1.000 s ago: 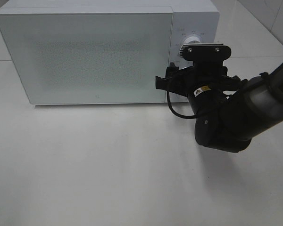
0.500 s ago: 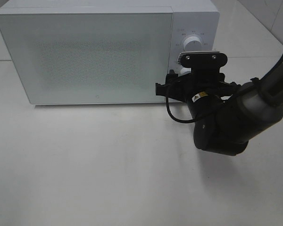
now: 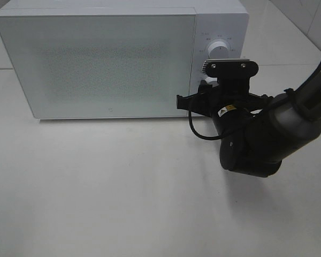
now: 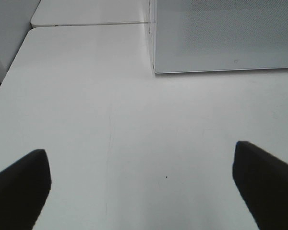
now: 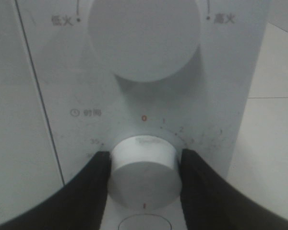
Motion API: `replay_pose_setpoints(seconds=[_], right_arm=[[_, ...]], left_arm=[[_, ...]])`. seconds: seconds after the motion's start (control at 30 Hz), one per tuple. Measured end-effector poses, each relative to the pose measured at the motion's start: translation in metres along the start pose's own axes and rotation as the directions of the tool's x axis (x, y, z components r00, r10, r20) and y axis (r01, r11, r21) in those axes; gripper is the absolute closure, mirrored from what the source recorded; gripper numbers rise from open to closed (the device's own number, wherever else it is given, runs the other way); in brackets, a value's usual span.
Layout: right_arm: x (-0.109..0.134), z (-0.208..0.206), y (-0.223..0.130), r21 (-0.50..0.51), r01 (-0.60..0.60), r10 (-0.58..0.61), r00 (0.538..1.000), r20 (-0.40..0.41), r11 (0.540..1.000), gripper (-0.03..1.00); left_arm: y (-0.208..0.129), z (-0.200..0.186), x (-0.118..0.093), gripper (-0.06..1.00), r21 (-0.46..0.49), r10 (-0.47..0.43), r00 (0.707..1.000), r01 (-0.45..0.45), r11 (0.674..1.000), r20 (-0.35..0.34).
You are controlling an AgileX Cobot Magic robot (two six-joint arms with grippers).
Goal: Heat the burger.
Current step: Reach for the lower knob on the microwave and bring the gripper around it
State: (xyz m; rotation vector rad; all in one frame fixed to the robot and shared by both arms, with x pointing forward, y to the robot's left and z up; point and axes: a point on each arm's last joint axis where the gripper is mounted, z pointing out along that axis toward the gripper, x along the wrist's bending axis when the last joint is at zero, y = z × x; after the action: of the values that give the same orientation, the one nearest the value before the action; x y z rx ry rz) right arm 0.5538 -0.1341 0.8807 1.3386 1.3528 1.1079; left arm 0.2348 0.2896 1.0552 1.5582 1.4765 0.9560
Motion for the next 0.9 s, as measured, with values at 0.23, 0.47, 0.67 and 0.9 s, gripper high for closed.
replay_pose_setpoints(seconds=[0.23, 0.47, 0.67, 0.9], right_arm=[[0.0000, 0.0000, 0.0002, -0.002, 0.000, 0.000, 1.000, 0.000, 1.000, 0.53], [0.0000, 0.0000, 0.0002, -0.002, -0.002, 0.002, 1.000, 0.000, 1.000, 0.53], [0.0000, 0.0000, 0.0002, -0.002, -0.006, 0.006, 1.000, 0.000, 1.000, 0.53], [0.0000, 0.0000, 0.0002, -0.002, -0.060, 0.060, 0.998, 0.000, 0.998, 0.53]], left_arm=[[0.0000, 0.0000, 0.0000, -0.03, 0.000, 0.000, 1.000, 0.000, 1.000, 0.000], [0.0000, 0.0000, 0.0000, -0.03, 0.000, 0.000, 1.000, 0.000, 1.000, 0.000], [0.0000, 0.0000, 0.0000, -0.03, 0.000, 0.000, 1.000, 0.000, 1.000, 0.000], [0.0000, 0.0000, 0.0000, -0.03, 0.000, 0.000, 1.000, 0.000, 1.000, 0.000]])
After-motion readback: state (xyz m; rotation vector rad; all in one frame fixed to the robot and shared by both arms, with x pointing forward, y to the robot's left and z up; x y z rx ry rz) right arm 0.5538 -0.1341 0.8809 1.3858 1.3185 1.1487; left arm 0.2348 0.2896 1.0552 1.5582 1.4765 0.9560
